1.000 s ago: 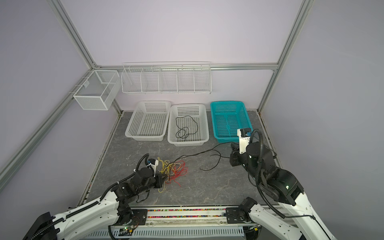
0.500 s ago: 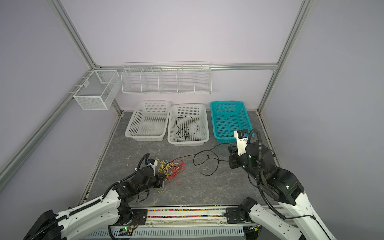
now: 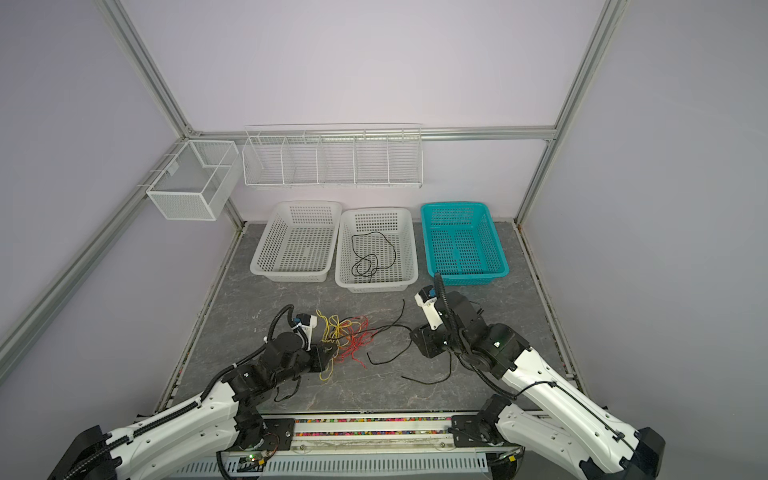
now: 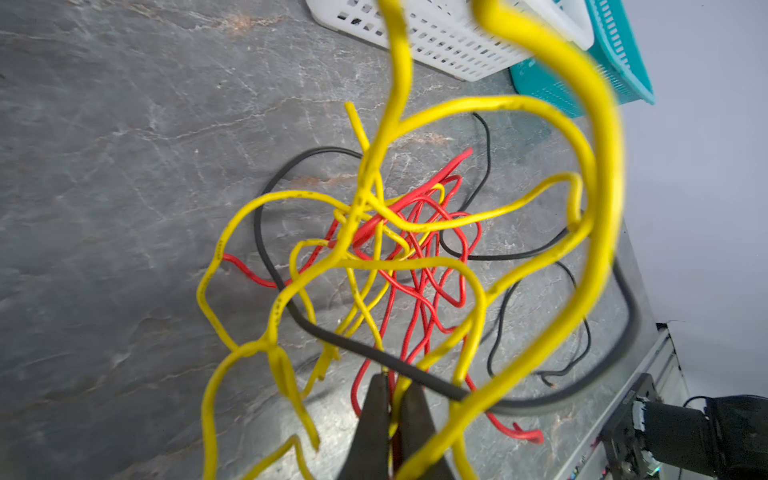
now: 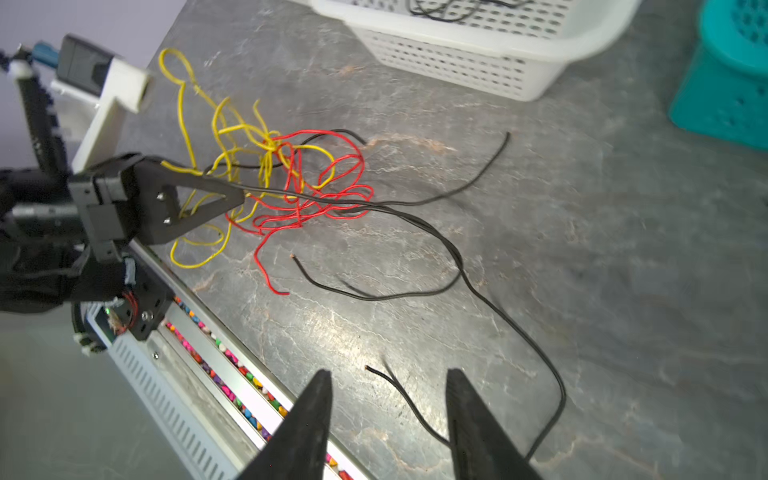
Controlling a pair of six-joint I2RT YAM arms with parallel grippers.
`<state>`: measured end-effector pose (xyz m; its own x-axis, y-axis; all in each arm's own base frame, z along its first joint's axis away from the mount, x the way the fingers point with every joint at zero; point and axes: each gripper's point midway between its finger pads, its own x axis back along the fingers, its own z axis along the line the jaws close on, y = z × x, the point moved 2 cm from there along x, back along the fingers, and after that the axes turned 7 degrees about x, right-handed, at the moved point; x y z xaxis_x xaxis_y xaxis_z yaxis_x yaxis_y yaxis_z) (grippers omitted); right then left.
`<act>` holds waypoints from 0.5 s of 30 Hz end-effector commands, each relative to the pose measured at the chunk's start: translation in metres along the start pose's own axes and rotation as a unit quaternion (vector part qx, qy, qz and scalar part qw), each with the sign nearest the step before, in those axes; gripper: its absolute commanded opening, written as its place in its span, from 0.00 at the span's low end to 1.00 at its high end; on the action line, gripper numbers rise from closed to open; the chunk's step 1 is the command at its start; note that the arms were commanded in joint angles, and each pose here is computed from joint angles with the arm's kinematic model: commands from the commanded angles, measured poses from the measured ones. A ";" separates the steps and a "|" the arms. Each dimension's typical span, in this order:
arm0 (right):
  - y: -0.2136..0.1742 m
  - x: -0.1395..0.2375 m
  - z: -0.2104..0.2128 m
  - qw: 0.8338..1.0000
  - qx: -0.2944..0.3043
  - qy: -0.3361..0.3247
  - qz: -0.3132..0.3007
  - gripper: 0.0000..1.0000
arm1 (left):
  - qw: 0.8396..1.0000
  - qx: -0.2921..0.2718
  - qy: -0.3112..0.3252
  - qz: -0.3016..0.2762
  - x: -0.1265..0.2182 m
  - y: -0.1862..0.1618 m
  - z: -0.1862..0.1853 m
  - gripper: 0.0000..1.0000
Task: Untangle the cables
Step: 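Move the right gripper back to the bundle and grasp another black wire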
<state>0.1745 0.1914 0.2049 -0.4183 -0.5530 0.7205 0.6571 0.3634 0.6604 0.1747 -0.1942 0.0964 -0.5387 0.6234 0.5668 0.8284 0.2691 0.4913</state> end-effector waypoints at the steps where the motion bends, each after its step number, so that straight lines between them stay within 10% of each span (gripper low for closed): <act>1: 0.026 -0.021 0.032 0.995 0.063 0.058 -0.044 0.53 | 0.999 -0.006 -0.036 -0.015 0.003 0.012 -0.020 0.00; 15: 0.056 -0.104 0.067 0.964 0.266 0.012 -0.026 0.57 | 0.999 -0.014 -0.047 0.007 0.005 0.006 -0.024 0.00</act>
<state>0.2054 0.3078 0.1690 -0.3845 -0.5722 0.7244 0.3287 0.6485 0.6866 0.1688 -0.2006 0.0980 -0.4975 0.6629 0.5595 0.8484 0.2371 0.4733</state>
